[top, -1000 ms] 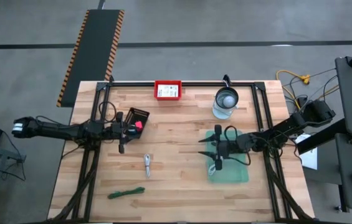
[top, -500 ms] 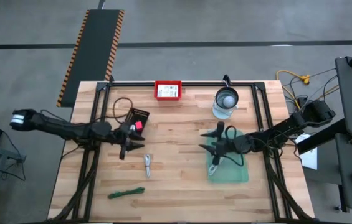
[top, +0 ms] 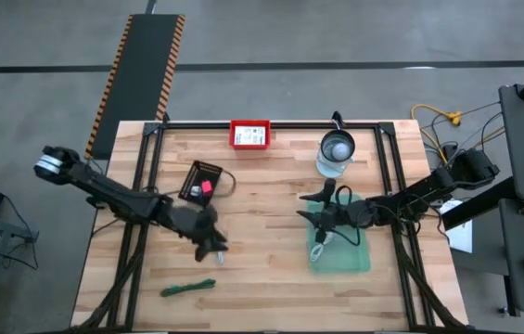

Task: Pick and place items into bin
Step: Put the green charger cable into the green bin

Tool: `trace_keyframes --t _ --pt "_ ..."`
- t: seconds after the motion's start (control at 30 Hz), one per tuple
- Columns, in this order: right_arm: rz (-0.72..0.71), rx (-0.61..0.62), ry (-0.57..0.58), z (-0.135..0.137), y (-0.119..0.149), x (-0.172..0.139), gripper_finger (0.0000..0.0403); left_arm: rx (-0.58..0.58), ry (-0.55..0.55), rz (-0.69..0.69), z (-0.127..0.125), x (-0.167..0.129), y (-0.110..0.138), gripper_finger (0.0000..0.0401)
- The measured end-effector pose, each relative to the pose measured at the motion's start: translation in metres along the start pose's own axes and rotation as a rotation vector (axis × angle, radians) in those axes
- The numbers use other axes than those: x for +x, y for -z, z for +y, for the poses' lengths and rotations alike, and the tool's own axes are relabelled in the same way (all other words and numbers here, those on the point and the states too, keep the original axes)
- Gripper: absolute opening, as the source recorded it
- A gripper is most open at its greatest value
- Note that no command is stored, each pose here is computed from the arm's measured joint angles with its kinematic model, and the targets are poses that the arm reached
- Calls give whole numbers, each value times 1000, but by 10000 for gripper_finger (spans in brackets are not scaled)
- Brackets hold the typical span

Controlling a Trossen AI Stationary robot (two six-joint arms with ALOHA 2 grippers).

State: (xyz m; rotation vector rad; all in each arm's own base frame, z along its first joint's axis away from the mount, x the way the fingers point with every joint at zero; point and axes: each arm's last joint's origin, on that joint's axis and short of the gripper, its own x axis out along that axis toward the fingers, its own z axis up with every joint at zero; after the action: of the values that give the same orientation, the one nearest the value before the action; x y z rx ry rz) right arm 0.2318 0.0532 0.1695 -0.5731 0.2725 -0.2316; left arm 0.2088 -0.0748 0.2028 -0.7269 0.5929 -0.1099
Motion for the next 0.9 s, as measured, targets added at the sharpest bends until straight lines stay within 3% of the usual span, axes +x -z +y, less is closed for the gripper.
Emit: trace_keyframes --t 0.27,0.47,0.67,0.9 --pt "9 48 -6 1 4 -1 201 -189 -275 327 -49 32 10 144" --pt "10 81 -7 2 4 -2 201 -216 -459 506 -86 42 23 144" --pt "12 97 -9 2 5 -2 201 -243 -479 594 -113 57 42 144" --pt "11 98 -10 2 5 -2 201 -336 -570 719 -112 69 71 144"
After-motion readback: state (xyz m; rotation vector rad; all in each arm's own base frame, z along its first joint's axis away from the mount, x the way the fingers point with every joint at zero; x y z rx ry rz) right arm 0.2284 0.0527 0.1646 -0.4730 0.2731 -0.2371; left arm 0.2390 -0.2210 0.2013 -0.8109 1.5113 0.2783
